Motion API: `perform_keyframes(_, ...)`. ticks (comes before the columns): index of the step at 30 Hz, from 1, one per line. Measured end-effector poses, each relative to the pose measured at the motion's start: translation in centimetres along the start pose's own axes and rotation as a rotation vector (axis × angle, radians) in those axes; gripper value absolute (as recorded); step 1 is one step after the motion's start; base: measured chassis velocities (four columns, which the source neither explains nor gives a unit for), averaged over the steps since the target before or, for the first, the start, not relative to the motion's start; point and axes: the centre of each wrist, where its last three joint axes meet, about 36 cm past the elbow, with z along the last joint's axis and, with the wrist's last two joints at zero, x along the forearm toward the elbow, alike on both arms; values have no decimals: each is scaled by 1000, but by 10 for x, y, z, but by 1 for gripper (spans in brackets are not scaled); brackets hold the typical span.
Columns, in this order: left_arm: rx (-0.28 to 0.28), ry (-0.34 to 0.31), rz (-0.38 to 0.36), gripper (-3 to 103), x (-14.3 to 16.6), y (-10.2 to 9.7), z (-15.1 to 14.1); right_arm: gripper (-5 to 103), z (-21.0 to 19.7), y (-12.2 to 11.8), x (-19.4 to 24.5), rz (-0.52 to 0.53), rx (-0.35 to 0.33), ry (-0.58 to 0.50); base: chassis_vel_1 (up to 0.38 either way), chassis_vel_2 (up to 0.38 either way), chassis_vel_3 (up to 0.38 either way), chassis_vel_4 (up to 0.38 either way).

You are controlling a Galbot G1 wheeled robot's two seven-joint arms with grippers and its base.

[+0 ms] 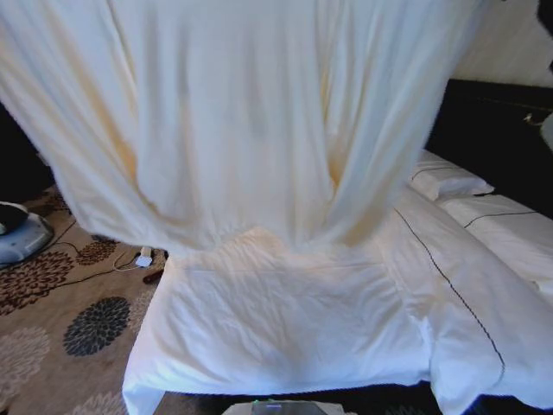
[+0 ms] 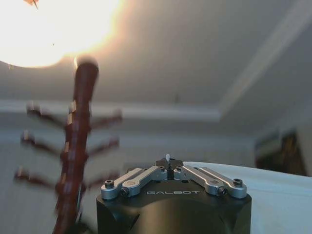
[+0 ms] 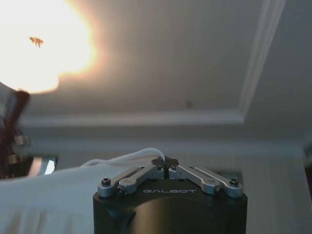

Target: Pick up the clothes from the bed and hang them on the clothes hanger.

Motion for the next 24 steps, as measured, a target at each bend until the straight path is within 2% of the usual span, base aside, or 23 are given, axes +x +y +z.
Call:
perform_keyframes(1,-26,48,-7,1,-2,-2,11,0,12,0,-6,1,-6,41,0,0,0,0)
perform_keyframes(2,-61,135,-19,1,-3,-6,30,0,39,2,-23,5,-26,106,0,0,0,0)
perform_keyframes(3,-82,193,-35,1,-2,-8,43,0,65,6,-41,7,-45,161,0,0,0,0)
perform_keyframes(4,-82,193,-35,1,-2,-8,43,0,65,6,-41,7,-45,161,0,0,0,0)
perform_keyframes(5,-96,250,-53,1,-1,-9,58,0,94,13,-63,5,-65,209,0,0,0,0)
perform_keyframes(6,-98,262,-56,1,-2,-9,61,0,100,15,-67,4,-68,217,0,0,0,0)
perform_keyframes(8,-96,380,-93,1,-10,-6,99,0,144,29,-96,4,-79,287,0,0,0,0)
perform_keyframes(9,-95,407,-100,1,-13,-6,109,0,162,36,-105,4,-76,314,0,0,0,0)
perform_keyframes(10,-95,407,-100,1,-13,-6,109,0,162,36,-105,4,-76,314,0,0,0,0)
perform_keyframes(11,-90,491,-124,1,-27,-7,146,0,204,50,-120,6,-66,385,0,0,0,0)
perform_keyframes(12,-77,583,-133,1,-48,-17,194,0,262,59,-133,41,-33,483,0,0,0,0)
perform_keyframes(14,-44,684,-168,1,-77,-32,255,0,337,59,-145,110,46,567,0,0,0,0)
perform_keyframes(15,-44,684,-168,1,-77,-32,255,0,337,59,-145,110,46,567,0,0,0,0)
perform_keyframes(17,-20,738,-193,1,-93,-42,295,0,374,60,-148,131,80,593,0,0,0,0)
perform_keyframes(18,6,767,-205,1,-107,-55,325,0,401,66,-151,137,88,612,0,0,0,0)
perform_keyframes(20,37,776,-199,1,-123,-74,352,0,427,82,-154,130,77,632,0,0,0,0)
perform_keyframes(21,37,776,-199,1,-123,-74,352,0,427,82,-154,130,77,632,0,0,0,0)
perform_keyframes(23,77,769,-177,1,-144,-99,369,0,450,104,-157,104,73,641,0,0,0,0)
perform_keyframes(24,87,768,-174,1,-149,-105,373,0,455,109,-157,100,76,643,0,0,0,0)
